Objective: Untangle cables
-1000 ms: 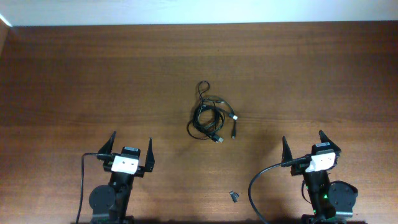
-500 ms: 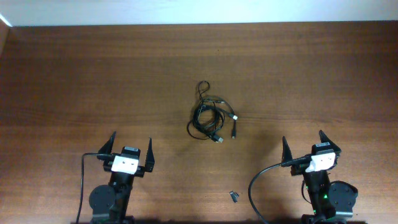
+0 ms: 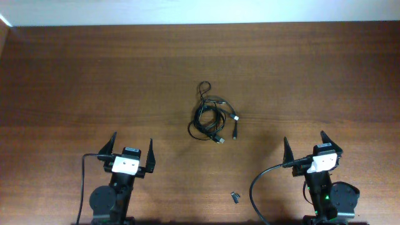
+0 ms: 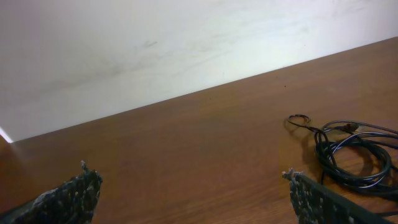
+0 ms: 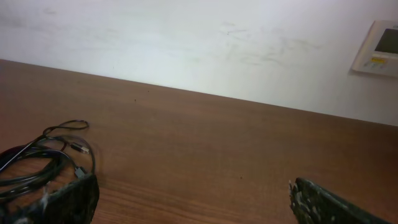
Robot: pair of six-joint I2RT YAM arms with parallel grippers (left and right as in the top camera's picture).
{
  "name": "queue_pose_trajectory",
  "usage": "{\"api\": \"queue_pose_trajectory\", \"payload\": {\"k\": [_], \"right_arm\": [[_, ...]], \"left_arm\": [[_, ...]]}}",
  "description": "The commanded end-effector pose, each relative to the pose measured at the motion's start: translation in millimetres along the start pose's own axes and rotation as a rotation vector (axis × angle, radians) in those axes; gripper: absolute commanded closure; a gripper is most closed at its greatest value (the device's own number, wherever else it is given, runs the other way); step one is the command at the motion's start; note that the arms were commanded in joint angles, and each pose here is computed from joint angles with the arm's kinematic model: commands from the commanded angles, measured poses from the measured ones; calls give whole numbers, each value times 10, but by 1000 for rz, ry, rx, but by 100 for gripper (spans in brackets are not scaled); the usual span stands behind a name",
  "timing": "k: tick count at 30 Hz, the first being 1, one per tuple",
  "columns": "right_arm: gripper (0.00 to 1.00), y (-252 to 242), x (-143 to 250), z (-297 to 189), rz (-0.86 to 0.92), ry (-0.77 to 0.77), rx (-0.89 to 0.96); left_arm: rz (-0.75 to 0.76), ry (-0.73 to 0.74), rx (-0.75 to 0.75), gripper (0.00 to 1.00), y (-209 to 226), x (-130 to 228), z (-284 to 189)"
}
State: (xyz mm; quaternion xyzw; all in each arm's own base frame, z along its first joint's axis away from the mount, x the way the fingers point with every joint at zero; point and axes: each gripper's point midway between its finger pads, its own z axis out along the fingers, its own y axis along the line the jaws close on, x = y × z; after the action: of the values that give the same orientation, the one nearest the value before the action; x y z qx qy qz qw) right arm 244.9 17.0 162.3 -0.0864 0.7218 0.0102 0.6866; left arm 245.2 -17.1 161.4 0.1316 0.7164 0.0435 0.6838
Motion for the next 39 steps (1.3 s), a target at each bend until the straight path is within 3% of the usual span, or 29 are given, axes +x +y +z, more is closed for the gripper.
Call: {"api": "queue_pose_trajectory", "payload": {"k": [1,19,23,29,39], "right_arm": [[1,11,20,-1,-6,3,-3],[1,11,20,-1,-6,3,-3],[1,11,20,-1,-6,3,-3],[1,11,19,-1,-7,2,-3],[1,11,20,-1,-6,3,-3]], "left_arm": [[6,9,-5,1,11,27,0],[-10,47,-9,1,26,64,6],[-19,161,-58,1,153,59,-60],[-33,319,-6,1,141,93,18],[-107,780,276,1,-87,414,600]]}}
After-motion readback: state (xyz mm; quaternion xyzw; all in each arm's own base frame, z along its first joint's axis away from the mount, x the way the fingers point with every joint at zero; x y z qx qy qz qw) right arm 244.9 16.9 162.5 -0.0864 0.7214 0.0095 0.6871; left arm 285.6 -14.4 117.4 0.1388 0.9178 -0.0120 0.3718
